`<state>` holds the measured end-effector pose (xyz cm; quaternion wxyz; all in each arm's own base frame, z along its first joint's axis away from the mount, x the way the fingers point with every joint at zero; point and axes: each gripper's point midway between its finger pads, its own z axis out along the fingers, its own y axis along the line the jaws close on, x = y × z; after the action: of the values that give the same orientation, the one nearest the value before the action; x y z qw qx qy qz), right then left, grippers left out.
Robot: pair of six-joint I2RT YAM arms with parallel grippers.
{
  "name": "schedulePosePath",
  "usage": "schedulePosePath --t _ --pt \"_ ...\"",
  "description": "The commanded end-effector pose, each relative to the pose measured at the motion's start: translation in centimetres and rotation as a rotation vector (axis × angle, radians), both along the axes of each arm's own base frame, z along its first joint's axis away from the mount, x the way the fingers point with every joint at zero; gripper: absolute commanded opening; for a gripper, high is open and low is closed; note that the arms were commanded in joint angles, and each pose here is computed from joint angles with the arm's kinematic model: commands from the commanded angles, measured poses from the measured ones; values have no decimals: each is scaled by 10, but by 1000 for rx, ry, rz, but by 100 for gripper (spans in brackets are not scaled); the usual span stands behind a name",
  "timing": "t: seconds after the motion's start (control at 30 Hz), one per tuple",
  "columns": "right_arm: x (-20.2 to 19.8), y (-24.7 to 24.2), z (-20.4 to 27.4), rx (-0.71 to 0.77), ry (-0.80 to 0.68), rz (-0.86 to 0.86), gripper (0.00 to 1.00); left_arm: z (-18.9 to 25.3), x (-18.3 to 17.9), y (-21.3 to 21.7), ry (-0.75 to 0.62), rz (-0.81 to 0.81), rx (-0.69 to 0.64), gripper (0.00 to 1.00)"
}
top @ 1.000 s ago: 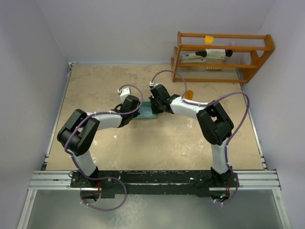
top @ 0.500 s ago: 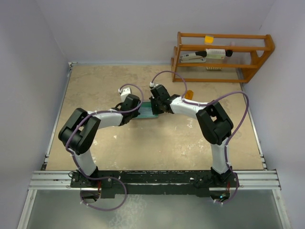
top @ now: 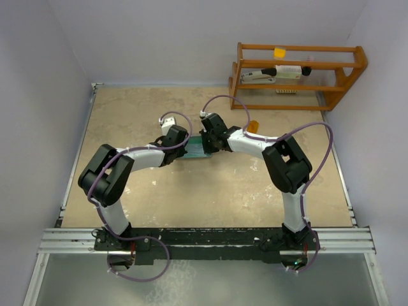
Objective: Organize the sunglasses
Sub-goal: Place the glasses cleaning cloth in the sunglasses case.
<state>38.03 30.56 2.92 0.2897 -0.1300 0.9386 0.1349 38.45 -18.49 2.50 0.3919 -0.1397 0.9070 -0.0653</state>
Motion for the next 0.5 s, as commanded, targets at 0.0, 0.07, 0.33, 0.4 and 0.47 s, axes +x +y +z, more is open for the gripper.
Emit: schedulePosePath --t 0.0,0.07,0.33,0.4,0.47 --pt "4 1 7 4 -8 7 0 13 7 6 -17 17 21 0" --pt "4 0 5 1 -5 7 0 13 6 7 -13 15 27 0" --pt "6 -4 5 -23 -11 -4 0 9 6 5 -2 4 27 0" --pt "6 -6 5 -33 -11 -7 0 9 5 4 2 0 24 0" --pt "6 -7 7 -38 -14 -9 0 10 6 2 1 -4 17 0"
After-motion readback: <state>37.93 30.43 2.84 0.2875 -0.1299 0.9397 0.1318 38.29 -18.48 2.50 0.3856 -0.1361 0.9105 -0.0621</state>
